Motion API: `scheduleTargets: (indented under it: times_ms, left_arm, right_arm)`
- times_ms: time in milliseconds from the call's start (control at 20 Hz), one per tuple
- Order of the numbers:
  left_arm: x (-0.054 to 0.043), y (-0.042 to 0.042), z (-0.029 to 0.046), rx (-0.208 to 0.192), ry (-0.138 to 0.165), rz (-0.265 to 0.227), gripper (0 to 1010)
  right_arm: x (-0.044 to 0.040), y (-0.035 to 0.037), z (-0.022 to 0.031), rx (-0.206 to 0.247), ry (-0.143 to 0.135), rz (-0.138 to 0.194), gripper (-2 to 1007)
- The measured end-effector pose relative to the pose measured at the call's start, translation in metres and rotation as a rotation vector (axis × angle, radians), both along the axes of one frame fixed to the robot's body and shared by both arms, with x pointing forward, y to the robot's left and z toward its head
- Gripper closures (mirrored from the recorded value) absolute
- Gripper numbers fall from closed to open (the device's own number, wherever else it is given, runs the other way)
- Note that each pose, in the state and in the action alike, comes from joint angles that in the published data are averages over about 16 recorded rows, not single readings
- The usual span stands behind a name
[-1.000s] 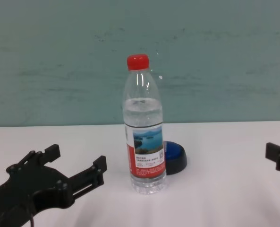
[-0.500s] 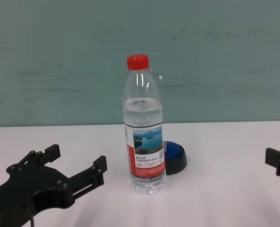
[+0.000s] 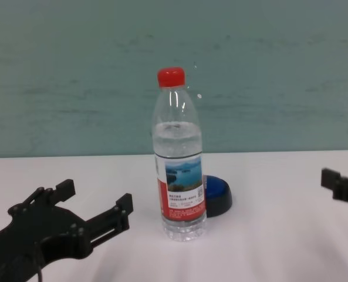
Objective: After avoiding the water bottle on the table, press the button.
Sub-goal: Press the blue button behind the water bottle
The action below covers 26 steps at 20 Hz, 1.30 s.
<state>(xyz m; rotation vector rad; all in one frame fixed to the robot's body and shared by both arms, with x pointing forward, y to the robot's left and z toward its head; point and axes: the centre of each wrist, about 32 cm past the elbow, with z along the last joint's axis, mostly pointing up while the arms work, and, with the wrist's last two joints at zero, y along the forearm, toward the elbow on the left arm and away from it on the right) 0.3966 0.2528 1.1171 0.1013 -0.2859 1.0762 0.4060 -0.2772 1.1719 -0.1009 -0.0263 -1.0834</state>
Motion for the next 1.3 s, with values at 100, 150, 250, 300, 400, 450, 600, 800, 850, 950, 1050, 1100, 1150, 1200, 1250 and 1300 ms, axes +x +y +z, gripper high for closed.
scheduleTargets:
  times_ms: [100,150,250,300,400,450,600,800,850,950,1050,1100,1150,1200,1250,1300]
  left_arm:
    - [0.0,0.0,0.0,0.0,0.0,0.0,10]
    - [0.0,0.0,0.0,0.0,0.0,0.0,10]
    - [0.0,0.0,0.0,0.0,0.0,0.0,10]
    - [0.0,0.0,0.0,0.0,0.0,0.0,10]
    - [0.0,0.0,0.0,0.0,0.0,0.0,10]
    - [0.0,0.0,0.0,0.0,0.0,0.0,10]
    - [0.0,0.0,0.0,0.0,0.0,0.0,10]
    - [0.0,0.0,0.0,0.0,0.0,0.0,10]
    - [0.0,0.0,0.0,0.0,0.0,0.0,10]
    - [0.0,0.0,0.0,0.0,0.0,0.0,10]
    - [0.0,0.0,0.0,0.0,0.0,0.0,10]
    - [0.0,0.0,0.0,0.0,0.0,0.0,10]
    - [0.0,0.0,0.0,0.0,0.0,0.0,10]
    - [0.0,0.0,0.0,0.0,0.0,0.0,10]
    - [0.0,0.0,0.0,0.0,0.0,0.0,10]
    - [0.0,0.0,0.0,0.0,0.0,0.0,10]
  right_arm:
    - [0.0065,0.0009,0.0008,-0.002,-0.006,-0.004,2]
    - [0.0099,0.0015,0.0013,-0.003,-0.008,-0.006,2]
    - [0.017,0.0027,0.0024,-0.006,-0.014,-0.009,2]
    - [0.021,0.0034,0.003,-0.008,-0.017,-0.01,2]
    - [0.0286,0.005,0.0043,-0.012,-0.021,-0.01,2]
    - [0.0325,0.0058,0.0049,-0.014,-0.023,-0.01,2]
    - [0.0442,0.0086,0.007,-0.021,-0.026,-0.006,2]
    - [0.0606,0.012,0.0092,-0.033,-0.024,0.007,2]
    - [0.0648,0.0126,0.0097,-0.036,-0.023,0.012,2]
    - [0.0736,0.0138,0.0107,-0.043,-0.018,0.024,2]
    - [0.0822,0.0149,0.0115,-0.051,-0.013,0.036,2]
    - [0.086,0.0155,0.0119,-0.054,-0.01,0.042,2]
    - [0.0899,0.016,0.0123,-0.057,-0.008,0.048,2]
    - [0.0936,0.0165,0.0125,-0.059,-0.005,0.054,2]
    - [0.0974,0.017,0.0128,-0.062,-0.002,0.059,2]
    - [0.1009,0.0175,0.013,-0.065,0.001,0.065,2]
